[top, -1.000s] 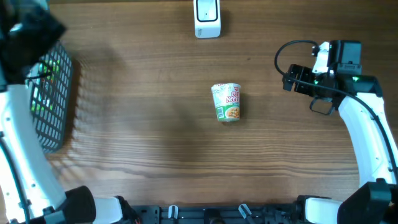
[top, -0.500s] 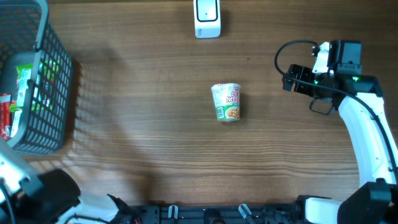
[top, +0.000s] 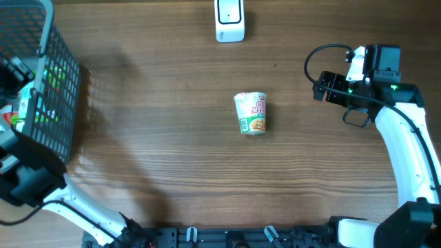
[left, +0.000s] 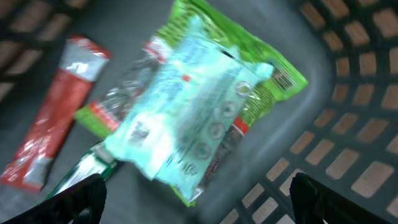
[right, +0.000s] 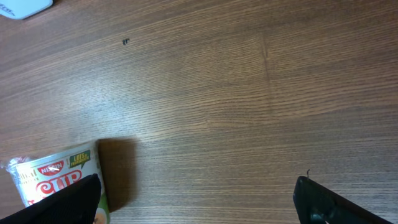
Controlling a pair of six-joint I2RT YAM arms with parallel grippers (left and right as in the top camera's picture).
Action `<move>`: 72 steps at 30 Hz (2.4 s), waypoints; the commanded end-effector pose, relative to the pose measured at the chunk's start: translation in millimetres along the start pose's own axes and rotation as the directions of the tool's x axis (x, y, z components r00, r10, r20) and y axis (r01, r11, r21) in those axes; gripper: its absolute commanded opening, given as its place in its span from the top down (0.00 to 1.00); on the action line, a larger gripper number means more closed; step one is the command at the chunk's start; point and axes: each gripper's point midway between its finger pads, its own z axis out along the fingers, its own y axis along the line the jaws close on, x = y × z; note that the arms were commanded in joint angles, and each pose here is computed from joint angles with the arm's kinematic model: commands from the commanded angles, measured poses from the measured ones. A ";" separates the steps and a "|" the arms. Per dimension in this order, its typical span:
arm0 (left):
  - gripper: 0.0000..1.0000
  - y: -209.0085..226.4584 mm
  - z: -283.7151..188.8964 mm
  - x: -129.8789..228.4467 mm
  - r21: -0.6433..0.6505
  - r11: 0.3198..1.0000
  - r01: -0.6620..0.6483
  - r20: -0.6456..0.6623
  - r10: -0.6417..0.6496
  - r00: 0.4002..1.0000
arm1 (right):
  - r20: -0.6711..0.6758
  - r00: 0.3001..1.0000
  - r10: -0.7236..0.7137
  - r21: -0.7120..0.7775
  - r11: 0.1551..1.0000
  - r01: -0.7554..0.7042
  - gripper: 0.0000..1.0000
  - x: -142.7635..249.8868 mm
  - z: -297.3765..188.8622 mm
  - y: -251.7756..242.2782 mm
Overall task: Scan the item barcode
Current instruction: 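Move the left gripper back into the grey basket, then grasp the green snack bag in the basket with the left gripper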
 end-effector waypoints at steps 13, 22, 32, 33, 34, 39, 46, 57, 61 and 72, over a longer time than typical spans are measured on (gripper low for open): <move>0.00 -32.1 48.4 0.8 -0.091 0.967 -0.239 -0.044 0.236 0.971 | 0.011 1.000 -0.017 0.016 1.000 0.017 0.00 -4.1 -1.5 -2.7; 0.00 -28.9 75.6 12.3 -0.080 0.966 -0.244 -0.107 0.235 0.966 | 0.011 1.000 -0.017 0.016 1.000 0.017 0.00 -4.1 -1.5 -2.7; 0.00 -18.5 90.1 18.0 -0.046 0.969 -0.245 -0.140 0.236 0.962 | 0.011 1.000 -0.017 0.016 1.000 0.017 0.00 -4.1 -1.5 -2.7; 0.00 -17.9 94.1 20.4 -0.042 0.969 -0.243 -0.150 0.234 0.961 | 0.011 1.000 -0.017 0.016 1.000 0.017 0.00 -4.1 -1.5 -2.7; 0.00 -16.7 97.4 22.7 -0.041 0.970 -0.241 -0.161 0.232 0.959 | 0.011 1.000 -0.017 0.016 1.000 0.017 0.00 -4.0 -1.5 -2.7; 0.00 -14.9 111.4 30.5 -0.037 0.970 -0.240 -0.195 0.229 0.954 | 0.011 1.000 -0.017 0.016 1.000 0.017 0.00 -4.1 -1.5 -2.7; 0.00 -14.3 109.3 30.1 -0.038 0.970 -0.242 -0.194 0.230 0.954 | 0.011 1.000 -0.017 0.016 1.000 0.017 0.00 -4.1 -1.5 -2.7; 0.00 -20.6 71.2 -7.2 -0.057 0.917 -0.394 -0.058 0.391 0.918 | 0.011 1.000 -0.018 0.016 1.000 0.018 0.00 -4.1 -1.5 -2.7; 0.00 -24.9 47.6 -25.3 -0.077 0.904 -0.419 0.010 0.421 0.907 | 0.011 1.000 -0.017 0.016 1.000 0.017 0.00 -4.1 -1.5 -2.7; 0.00 -17.7 48.4 -19.8 -0.100 0.825 -0.557 -0.040 0.556 0.830 | 0.011 1.000 -0.017 0.016 1.000 0.017 0.00 -3.9 -1.5 -2.8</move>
